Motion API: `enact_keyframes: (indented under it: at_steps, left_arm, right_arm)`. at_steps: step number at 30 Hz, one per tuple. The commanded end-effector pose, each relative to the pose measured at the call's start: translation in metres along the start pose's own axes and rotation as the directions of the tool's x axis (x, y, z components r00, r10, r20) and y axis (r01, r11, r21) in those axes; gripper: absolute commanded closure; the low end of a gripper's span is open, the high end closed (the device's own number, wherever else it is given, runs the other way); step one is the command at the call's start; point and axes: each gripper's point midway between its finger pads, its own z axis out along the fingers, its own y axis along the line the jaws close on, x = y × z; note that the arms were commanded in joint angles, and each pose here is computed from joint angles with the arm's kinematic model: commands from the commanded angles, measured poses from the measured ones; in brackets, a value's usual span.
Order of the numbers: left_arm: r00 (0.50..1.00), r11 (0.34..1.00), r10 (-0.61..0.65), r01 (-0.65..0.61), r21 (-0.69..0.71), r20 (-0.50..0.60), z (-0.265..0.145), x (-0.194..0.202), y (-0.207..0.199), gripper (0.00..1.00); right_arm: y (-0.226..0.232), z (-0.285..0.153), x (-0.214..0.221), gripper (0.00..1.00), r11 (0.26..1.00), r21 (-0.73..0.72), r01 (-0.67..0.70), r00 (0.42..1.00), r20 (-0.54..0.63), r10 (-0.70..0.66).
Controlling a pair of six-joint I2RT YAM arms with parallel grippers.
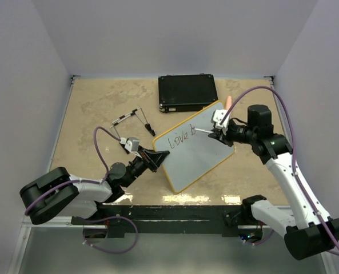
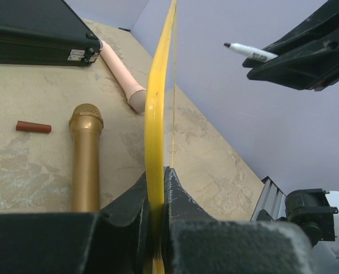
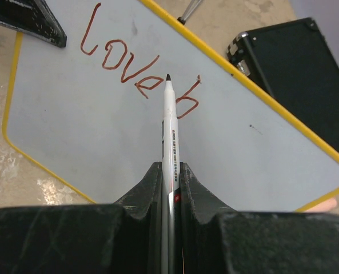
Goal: Write a sentence on the whiteboard
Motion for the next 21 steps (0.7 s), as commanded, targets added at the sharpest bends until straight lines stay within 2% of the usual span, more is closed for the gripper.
enact_keyframes:
  at_steps: [1, 8, 21]
  left_arm:
    - [0.992, 0.996, 0.088, -0.089, 0.002, -0.094, -0.009, 0.023, 0.01, 1.0]
    - [0.992, 0.996, 0.09, -0.09, 0.003, -0.087, -0.01, 0.02, 0.009, 1.0]
    - [0.992, 0.996, 0.088, -0.089, 0.0, -0.087, -0.013, 0.021, 0.011, 1.0]
  right_arm:
    - [-0.01, -0.011, -0.019, 1.0, 0.999, 0.053, 0.009, 0.998, 0.059, -0.012]
    - [-0.03, -0.019, -0.006, 1.0, 0.989, 0.132, -0.059, 0.996, 0.069, 0.05]
    - [-0.029, -0.015, 0.001, 1.0, 0.99, 0.111, -0.081, 0.994, 0.082, 0.072]
